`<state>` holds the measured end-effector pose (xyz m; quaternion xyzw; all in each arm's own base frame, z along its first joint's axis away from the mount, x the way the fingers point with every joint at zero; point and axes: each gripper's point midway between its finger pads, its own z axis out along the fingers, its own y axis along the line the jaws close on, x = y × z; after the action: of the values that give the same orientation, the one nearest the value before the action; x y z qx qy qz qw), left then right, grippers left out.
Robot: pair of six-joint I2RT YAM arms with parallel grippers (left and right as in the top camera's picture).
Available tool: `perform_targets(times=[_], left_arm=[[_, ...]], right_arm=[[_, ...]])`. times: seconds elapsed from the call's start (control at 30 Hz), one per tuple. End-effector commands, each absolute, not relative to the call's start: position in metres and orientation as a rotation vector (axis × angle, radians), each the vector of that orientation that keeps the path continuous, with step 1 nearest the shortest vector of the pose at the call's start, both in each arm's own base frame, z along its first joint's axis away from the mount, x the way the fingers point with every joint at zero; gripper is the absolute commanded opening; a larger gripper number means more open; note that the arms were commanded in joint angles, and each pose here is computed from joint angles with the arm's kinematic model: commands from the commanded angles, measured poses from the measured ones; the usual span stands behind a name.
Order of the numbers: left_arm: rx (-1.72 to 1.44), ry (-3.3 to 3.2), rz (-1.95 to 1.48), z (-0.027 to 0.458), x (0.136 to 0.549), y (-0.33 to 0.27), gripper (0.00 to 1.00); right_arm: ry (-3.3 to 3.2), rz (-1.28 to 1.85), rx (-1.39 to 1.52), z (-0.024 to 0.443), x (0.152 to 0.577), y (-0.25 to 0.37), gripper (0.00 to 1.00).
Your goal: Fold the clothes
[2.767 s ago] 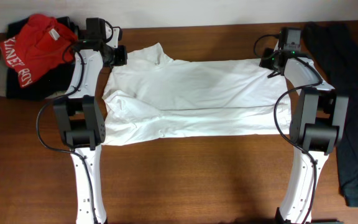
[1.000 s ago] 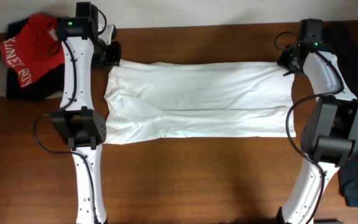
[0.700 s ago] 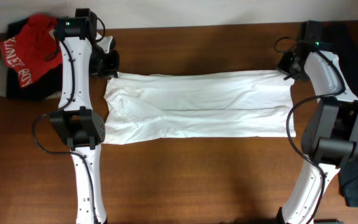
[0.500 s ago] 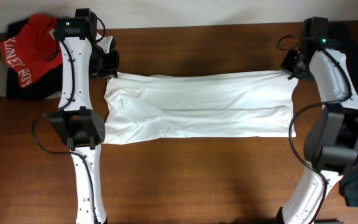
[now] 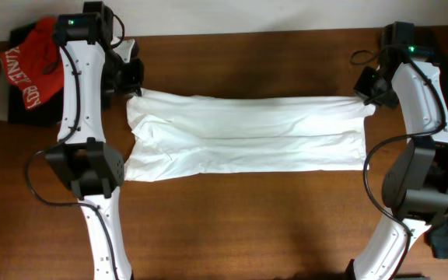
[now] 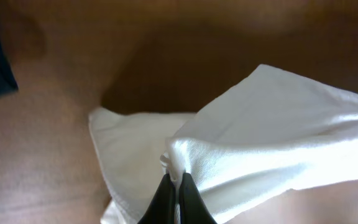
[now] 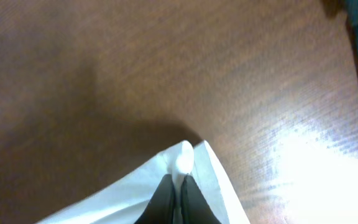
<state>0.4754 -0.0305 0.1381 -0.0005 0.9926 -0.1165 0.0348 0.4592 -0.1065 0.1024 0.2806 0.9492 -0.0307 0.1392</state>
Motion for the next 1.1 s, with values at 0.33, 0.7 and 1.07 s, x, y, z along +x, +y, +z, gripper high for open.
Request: perform_targets(times=[0.33,0.7,1.07], left_arm=[[-0.044,3.328,-0.354,0.077,0.427,-0.027,0.01],[-0.059,3.545,-0.250,0.039,0.381,-0.015,0.01],[-0.051,3.571,-0.198,0.035,0.375,-0.010,0.01]], right_arm=[[2.877,-0.120,0.863,0.106,0.419,-0.103,0.04],[2.959,-0.134,0.775,0.105,0.406,-0.101,0.04],[3.057,-0.192,0.775,0.101,0.382,-0.101,0.05]])
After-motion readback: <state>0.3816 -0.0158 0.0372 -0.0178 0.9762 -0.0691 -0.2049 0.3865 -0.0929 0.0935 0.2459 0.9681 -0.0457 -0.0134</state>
